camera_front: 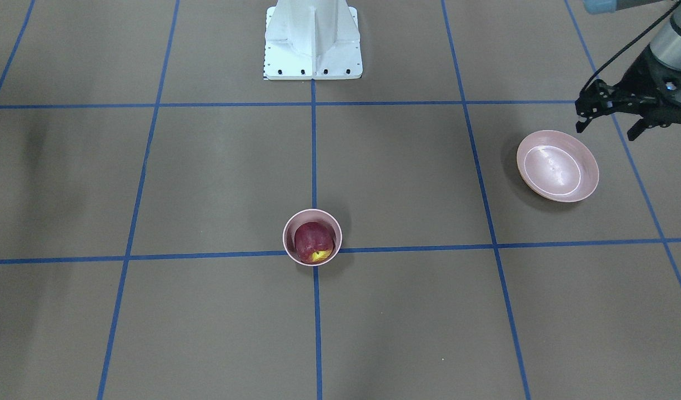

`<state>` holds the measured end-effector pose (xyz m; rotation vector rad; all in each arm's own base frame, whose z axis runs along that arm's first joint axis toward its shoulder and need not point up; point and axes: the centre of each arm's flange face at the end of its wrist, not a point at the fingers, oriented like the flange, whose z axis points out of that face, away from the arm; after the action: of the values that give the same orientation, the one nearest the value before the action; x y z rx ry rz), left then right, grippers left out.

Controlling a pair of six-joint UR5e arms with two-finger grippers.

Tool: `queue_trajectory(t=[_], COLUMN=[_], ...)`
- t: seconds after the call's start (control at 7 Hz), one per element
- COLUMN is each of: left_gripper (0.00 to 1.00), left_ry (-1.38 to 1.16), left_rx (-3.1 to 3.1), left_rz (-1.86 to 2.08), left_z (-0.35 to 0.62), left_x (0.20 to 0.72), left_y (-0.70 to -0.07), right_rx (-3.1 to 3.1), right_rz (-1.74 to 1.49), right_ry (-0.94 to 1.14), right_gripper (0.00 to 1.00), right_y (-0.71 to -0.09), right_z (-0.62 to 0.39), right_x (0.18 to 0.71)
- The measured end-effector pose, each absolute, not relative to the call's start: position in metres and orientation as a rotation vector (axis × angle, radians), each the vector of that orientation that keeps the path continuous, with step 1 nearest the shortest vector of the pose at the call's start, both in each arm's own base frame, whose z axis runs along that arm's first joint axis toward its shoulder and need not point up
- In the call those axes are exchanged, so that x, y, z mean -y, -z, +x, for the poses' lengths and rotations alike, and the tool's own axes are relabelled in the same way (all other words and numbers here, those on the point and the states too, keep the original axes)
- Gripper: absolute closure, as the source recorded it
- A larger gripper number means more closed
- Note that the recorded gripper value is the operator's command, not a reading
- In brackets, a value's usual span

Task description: Move apple from plate to bowl

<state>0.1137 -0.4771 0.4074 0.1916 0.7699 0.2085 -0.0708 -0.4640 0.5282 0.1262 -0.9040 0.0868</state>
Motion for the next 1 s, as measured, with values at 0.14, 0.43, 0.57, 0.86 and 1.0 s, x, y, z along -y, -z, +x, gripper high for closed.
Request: queue_trajectory(t=[0.14,0.43,0.57,0.86,1.0], left_gripper=[0.02,0.02,0.02,0.02,0.02], left_ry=[-0.248,-0.296,-0.308,-0.313,-0.303], left_rx=[-0.770,-0.762,-0.759,-0.759,-0.762], left_rz=[0.196,0.198,0.206,0.229,0.217], left_z=[0.088,0.050,0.041,0.035,0.034], left_x=[0.484,0.485,0.483,0.482,0.481], left_y=[-0.432,-0.477,-0.501,-0.537,-0.545], right_rx=[0.901,0.924,0.929,0.910,0.888], right_rz=[0.125,0.113,0.111,0.108,0.108], right_ry=[-0.079,-0.082,-0.072,-0.019,0.016], right_gripper=[0.00,0.00,0.00,0.00,0.00], right_y=[-0.535,-0.540,-0.546,-0.561,-0.568], right_z=[-0.065,-0.055,-0.050,-0.037,-0.025], right_x=[0.461,0.459,0.457,0.452,0.451])
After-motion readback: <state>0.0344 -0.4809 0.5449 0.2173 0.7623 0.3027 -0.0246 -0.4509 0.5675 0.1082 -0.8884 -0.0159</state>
